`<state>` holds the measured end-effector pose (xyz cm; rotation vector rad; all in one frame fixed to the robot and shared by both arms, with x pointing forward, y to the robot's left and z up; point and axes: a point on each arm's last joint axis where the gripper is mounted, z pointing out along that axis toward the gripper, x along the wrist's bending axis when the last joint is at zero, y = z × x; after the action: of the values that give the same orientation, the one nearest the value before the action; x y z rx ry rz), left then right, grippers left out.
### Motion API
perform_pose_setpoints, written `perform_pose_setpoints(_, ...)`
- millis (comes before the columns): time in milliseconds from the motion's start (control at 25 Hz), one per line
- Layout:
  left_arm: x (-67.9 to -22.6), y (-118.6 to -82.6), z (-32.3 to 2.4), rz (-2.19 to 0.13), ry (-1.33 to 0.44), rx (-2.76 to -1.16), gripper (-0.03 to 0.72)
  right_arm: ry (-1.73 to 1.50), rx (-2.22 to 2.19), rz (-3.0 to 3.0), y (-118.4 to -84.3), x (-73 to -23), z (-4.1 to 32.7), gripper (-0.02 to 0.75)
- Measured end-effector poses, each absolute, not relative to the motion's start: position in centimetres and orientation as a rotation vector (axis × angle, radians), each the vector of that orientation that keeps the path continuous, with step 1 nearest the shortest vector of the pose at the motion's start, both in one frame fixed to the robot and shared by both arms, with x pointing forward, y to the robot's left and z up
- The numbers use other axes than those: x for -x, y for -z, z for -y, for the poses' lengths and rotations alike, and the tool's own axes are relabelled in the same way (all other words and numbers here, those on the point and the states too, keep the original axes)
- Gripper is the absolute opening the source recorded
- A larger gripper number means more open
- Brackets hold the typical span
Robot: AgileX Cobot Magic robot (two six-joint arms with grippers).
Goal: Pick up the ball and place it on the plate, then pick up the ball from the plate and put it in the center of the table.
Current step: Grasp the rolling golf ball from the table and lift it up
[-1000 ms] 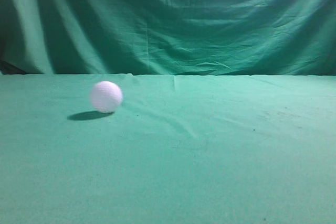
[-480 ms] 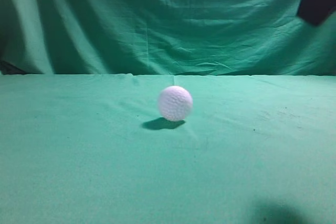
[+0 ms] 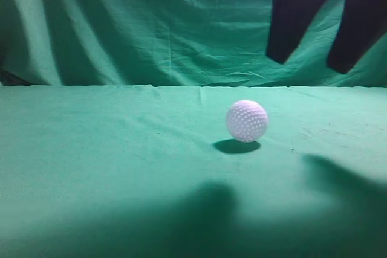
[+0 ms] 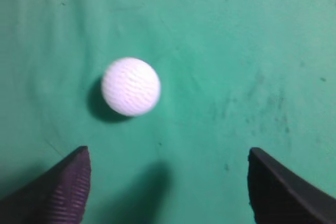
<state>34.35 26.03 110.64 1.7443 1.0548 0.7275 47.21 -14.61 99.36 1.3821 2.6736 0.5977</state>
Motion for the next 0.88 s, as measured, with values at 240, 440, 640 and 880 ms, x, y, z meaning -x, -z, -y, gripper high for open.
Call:
perform_pose_setpoints(240, -32.4, -110.3, -26.3, -1.014, -0.782, -1.694, 0.0, -0.585, -1.36, -2.737, -98.6, -49.0, 13.1, 0.538)
perform_pose_setpoints(440, -32.2, -110.4, -26.3, -1.008, -0.788, -1.689, 0.0, -0.543, -1.354, -2.772, -97.6, -50.6, 12.1, 0.538)
perform_pose_setpoints(640, -32.2, -110.4, -26.3, -1.008, -0.79, -1.69, 0.0, -0.47, -1.349, -2.812, -96.1, -51.9, 11.3, 0.538)
perform_pose_setpoints(880, -32.2, -110.4, -26.3, -1.006, -0.792, -1.692, 0.0, -0.382, -1.309, -2.837, -94.3, -53.1, 11.0, 0.538)
